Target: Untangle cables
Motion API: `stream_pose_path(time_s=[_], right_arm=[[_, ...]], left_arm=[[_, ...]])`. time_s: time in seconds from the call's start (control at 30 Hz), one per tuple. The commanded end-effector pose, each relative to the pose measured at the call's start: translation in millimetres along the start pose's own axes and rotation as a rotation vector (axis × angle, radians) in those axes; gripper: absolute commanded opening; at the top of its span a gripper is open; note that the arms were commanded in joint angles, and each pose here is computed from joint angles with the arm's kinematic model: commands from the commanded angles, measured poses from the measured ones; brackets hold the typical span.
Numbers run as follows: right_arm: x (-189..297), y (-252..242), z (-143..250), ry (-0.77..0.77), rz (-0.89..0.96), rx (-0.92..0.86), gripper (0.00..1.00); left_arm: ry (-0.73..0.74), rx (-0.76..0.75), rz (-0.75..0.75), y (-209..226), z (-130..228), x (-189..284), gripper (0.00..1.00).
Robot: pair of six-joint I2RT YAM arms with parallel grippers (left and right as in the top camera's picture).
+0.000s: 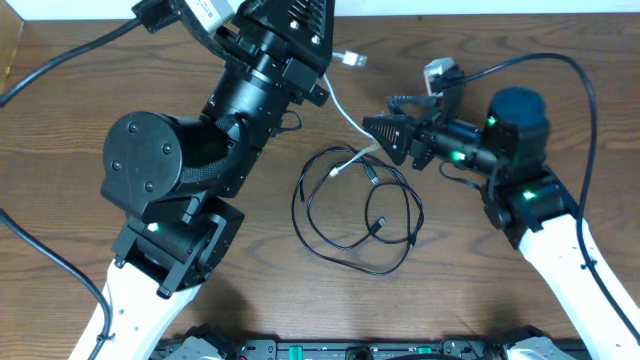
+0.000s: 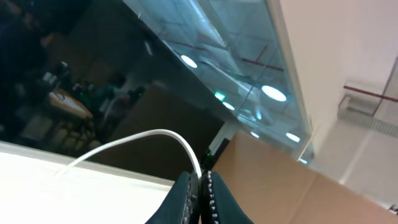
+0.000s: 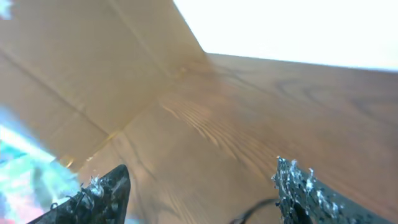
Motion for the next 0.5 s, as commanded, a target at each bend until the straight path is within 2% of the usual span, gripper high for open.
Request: stream_pose_path(time_s=[0.0,0.47], right_arm=[[-2.2,8.2,4.4,0.036,-0.095,0.032,0.72],[-19.2,23.6,9.6,0.058,-0.304,0.126,0.72]], left_arm=[[0.004,0.044,0.033,-8.7,-6.5,0.3,0.08],[0.12,0.083,-0.029,6.5,18.5,-1.0,0.07]])
Point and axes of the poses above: each gripper's point midway between its finger pads, its own x axis back along the fingers, its own y axis along the line the jaws close on, z = x × y, the point moved 4 cm from there along x, back along the fingers, and after that the axes turned 2 degrees about -x, right-handed, at the moved point
